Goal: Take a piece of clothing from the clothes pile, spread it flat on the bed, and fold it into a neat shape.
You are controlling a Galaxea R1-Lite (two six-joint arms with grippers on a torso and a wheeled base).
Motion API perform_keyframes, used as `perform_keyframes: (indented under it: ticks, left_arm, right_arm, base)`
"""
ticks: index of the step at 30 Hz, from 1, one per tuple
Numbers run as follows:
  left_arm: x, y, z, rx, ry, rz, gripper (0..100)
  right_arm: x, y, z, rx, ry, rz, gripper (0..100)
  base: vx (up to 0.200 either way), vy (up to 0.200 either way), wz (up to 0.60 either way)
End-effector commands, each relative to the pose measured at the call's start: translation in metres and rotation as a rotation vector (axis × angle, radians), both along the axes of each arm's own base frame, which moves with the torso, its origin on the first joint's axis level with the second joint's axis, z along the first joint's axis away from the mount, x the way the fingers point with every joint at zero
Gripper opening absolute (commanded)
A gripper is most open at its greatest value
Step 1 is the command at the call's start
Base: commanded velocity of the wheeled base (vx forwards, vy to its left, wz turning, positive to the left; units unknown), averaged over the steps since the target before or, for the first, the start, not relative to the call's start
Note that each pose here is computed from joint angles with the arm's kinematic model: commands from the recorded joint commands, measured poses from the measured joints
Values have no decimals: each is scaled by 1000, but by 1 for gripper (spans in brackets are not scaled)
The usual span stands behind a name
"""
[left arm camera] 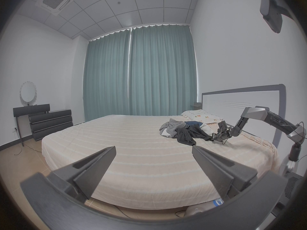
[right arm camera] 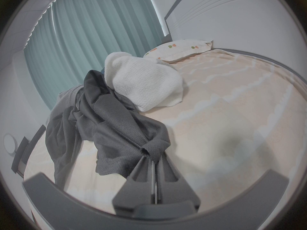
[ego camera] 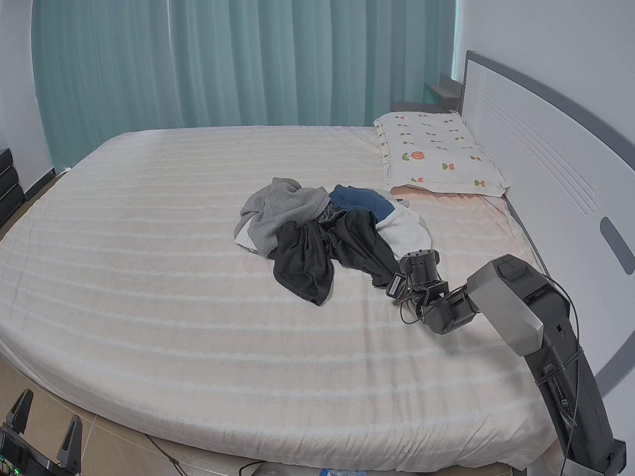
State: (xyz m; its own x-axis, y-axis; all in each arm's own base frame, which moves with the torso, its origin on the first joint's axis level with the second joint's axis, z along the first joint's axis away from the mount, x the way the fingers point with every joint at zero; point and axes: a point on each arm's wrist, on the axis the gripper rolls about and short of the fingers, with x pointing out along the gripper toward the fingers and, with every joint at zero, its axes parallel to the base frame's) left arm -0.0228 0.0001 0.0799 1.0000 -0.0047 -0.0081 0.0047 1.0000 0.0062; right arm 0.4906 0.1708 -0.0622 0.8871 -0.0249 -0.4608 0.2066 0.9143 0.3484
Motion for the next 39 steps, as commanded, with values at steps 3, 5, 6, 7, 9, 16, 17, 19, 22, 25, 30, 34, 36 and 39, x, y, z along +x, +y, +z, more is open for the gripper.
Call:
perform_keyframes:
  ticks: [3, 5, 6, 7, 9, 16, 17, 19, 22, 25, 30, 34, 36, 39]
  left_arm:
    - [0, 0, -4, -3, -3, -3, 100]
    - [0, 0, -4, -2, -5, -3, 100]
    - [0, 0, -4, -2, -5, -5, 100]
    - [0, 0, -4, 0, -5, -5, 100]
    - [0, 0, -5, 8, -2, -5, 100]
    - [-14, 0, 47, -51, -220, -40, 100]
    - [-16, 0, 72, -88, -253, -69, 100]
    - [-9, 0, 98, -107, -207, -84, 100]
    - [10, -1, 111, -83, -125, -103, 100]
    - [34, -3, 112, -53, -1, -125, 100]
    - [78, -6, 109, -29, 175, -163, 100]
    - [117, -19, 102, -34, 297, -267, 100]
    - [135, -28, 92, -34, 375, -293, 100]
    - [148, -38, 84, -18, 429, -323, 100]
  right_arm:
    - [-41, -8, 60, 139, -20, 8, 0]
    - [-63, -9, 77, 179, -25, 48, 0]
    - [-70, -9, 81, 189, -31, 63, 0]
    - [-88, -11, 94, 215, -55, 91, 0]
    - [-113, -13, 108, 243, -90, 136, 0]
    - [-209, -34, 158, 331, -237, 270, 0]
    - [-220, -37, 167, 345, -269, 289, 0]
    - [-239, -42, 188, 372, -338, 319, 0]
    - [-266, -43, 220, 413, -431, 371, 0]
    - [-277, -45, 237, 412, -472, 396, 0]
    - [-278, -54, 266, 359, -535, 387, 0]
    - [-283, -47, 261, 351, -486, 413, 0]
    - [-285, -47, 259, 347, -468, 415, 0]
    - [-286, -48, 251, 340, -438, 417, 0]
  base:
    - [0, 0, 0]
    - [0, 0, 0]
    - [0, 0, 0]
    - [0, 0, 0]
    - [0, 0, 0]
    - [0, 0, 0]
    - [0, 0, 0]
    - [0, 0, 0]
    - [0, 0, 0]
    - [0, 0, 0]
    - [0, 0, 0]
    - [0, 0, 0]
    - [0, 0, 0]
    - [0, 0, 0]
